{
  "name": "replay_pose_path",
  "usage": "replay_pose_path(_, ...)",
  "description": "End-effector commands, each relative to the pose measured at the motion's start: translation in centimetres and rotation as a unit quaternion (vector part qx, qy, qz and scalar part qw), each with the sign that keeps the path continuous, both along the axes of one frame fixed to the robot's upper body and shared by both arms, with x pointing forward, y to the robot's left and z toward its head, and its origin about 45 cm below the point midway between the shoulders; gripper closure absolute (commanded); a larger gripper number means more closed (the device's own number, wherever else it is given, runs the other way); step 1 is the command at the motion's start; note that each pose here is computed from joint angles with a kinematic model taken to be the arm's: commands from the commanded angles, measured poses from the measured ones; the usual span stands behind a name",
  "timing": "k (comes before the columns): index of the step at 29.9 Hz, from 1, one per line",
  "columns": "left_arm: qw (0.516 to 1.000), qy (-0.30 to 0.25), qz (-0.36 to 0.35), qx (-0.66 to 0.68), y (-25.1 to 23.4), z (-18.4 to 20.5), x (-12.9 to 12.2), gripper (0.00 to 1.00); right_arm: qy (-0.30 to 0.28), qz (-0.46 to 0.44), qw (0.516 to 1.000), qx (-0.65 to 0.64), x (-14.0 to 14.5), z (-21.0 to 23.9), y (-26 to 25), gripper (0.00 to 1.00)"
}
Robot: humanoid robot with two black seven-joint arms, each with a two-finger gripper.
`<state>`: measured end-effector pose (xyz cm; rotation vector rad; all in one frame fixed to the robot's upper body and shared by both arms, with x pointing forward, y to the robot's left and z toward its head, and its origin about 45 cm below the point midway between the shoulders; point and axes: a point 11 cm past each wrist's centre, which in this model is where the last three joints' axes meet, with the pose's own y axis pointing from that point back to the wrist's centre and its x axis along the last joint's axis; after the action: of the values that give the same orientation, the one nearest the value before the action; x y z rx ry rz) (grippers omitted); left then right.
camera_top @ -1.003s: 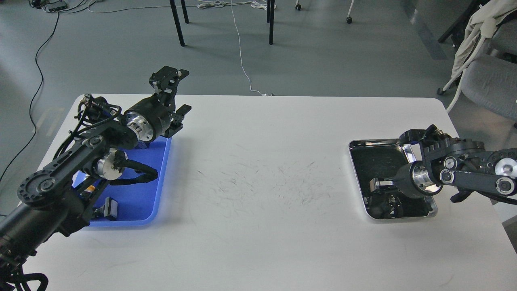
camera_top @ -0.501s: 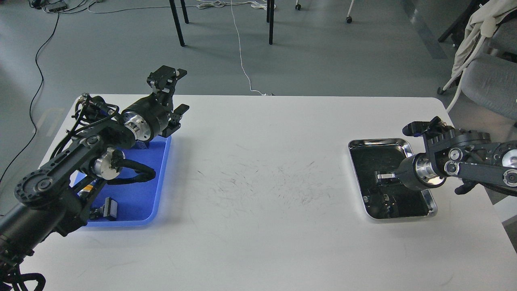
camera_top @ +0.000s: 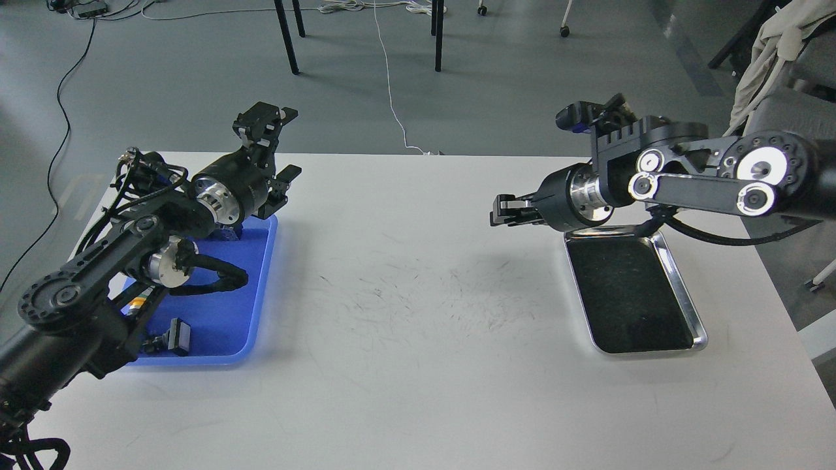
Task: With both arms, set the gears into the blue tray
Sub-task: 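Carry the black part to the table center and release it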
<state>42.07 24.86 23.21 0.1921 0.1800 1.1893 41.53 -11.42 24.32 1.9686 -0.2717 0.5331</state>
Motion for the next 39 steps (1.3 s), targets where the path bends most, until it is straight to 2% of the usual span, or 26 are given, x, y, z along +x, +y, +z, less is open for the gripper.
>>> replay_pose_path(1, 1.000, -0.001, 0.001, 0.001, 0.1, 0.1, 0.1, 0.02, -0.008, 0.022, 1.000, 0.019, -0.7, -2.7, 6.5, 0.98)
replay_pose_path(5, 1.000, -0.003, 0.009, 0.007, 0.9, 0.3, 0.1, 0.02, -0.012, -0.031, 0.998, 0.047, 0.5, -4.5, 5.6, 0.98)
replay_pose_path(8, 1.000, -0.005, 0.021, 0.011, 1.4, 0.5, 0.2, 0.02, -0.003, -0.054, 0.997, 0.050, -0.2, -6.9, 4.7, 0.98)
replay_pose_path(12, 0.999, -0.010, 0.031, 0.024, 2.5, 1.0, 0.3, 0.02, 0.000, -0.065, 0.995, 0.075, -1.0, -7.7, 5.2, 0.98)
replay_pose_path(22, 0.999, -0.019, 0.035, 0.031, 3.1, 2.0, 0.6, 0.02, 0.063, -0.042, 0.992, 0.098, -6.1, -11.2, 6.7, 0.97)
replay_pose_path(32, 0.999, -0.026, 0.031, 0.033, 3.0, 2.7, 0.5, 0.02, 0.068, -0.015, 0.993, 0.099, -7.7, -11.5, 7.6, 0.92)
replay_pose_path(34, 0.999, -0.026, 0.031, 0.033, 3.0, 2.7, 0.5, 0.02, 0.073, -0.017, 0.992, 0.104, -7.8, -11.5, 7.7, 0.85)
replay_pose_path(36, 0.999, -0.026, 0.031, 0.034, 3.0, 2.7, 0.5, 0.02, 0.075, -0.021, 0.991, 0.108, -7.9, -11.6, 7.8, 0.74)
replay_pose_path(39, 0.999, -0.026, 0.030, 0.034, 2.9, 2.6, 0.5, 0.02, 0.077, -0.022, 0.991, 0.111, -8.0, -11.6, 7.9, 0.49)
